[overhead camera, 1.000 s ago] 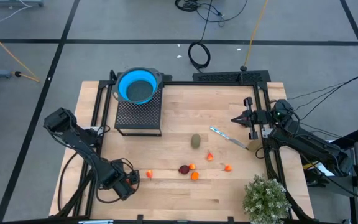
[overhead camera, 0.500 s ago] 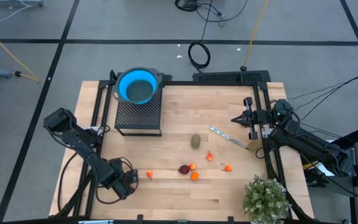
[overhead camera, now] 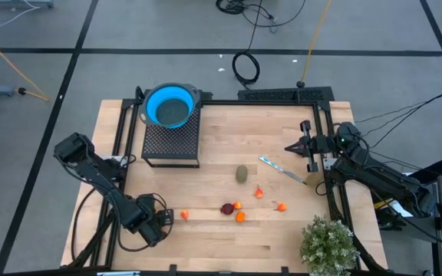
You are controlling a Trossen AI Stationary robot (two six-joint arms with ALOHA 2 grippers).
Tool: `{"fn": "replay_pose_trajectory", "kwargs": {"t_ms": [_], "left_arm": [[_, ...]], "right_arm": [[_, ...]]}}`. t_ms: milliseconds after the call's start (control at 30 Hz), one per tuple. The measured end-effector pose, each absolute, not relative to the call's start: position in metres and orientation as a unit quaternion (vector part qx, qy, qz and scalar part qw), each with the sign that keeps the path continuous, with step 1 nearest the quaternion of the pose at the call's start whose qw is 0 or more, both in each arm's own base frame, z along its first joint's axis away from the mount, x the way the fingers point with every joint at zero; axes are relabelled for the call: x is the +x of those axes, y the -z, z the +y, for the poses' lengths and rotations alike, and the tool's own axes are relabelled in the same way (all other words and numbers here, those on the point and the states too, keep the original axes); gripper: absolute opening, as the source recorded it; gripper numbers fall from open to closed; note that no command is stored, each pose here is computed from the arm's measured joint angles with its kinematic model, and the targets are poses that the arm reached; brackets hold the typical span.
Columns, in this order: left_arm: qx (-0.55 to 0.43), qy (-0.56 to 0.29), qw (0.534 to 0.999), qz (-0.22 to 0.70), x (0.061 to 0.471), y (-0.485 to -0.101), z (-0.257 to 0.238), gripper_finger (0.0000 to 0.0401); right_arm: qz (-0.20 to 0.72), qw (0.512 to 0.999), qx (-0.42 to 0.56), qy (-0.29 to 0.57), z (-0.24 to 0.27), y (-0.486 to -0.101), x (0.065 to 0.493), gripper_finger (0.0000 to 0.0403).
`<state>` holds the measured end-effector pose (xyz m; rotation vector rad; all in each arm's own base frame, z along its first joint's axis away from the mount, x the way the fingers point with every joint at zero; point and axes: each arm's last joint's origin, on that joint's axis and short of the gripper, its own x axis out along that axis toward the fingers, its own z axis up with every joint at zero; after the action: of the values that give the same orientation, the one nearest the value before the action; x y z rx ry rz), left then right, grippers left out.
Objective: Pick & Place Fruit
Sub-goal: Put the orange mango into the blue strainer bowl on the shelf
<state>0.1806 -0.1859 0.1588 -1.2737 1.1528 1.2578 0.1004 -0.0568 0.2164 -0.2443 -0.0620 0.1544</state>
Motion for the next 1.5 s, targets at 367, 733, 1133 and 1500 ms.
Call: {"fn": "replay_pose_trajectory", "kwargs": {"t_ms": [367,733,1133,1500], "left_arm": [[-0.491,-0.485,0.571,0.444,0.184,-0.159,-0.183,0.0208],[-0.474,-0.438,0.638,0.421,0.196,-0.176,-0.19,0.0228],[-0.449,-0.38,0.728,0.352,0.217,-0.208,-0.196,0.022],[-0.405,-0.349,0.773,0.342,0.242,-0.233,-0.184,0.0208]], "right_arm": [[-0.022,0.996,-0.089,-0.012,-0.061,-0.216,0.101,0.0],[-0.059,0.996,-0.073,-0.012,-0.051,-0.225,0.089,0.0],[-0.056,0.998,-0.023,-0.015,-0.038,-0.22,0.074,0.0],[-0.043,0.997,0.054,-0.018,-0.037,-0.181,0.084,0.0]]}}
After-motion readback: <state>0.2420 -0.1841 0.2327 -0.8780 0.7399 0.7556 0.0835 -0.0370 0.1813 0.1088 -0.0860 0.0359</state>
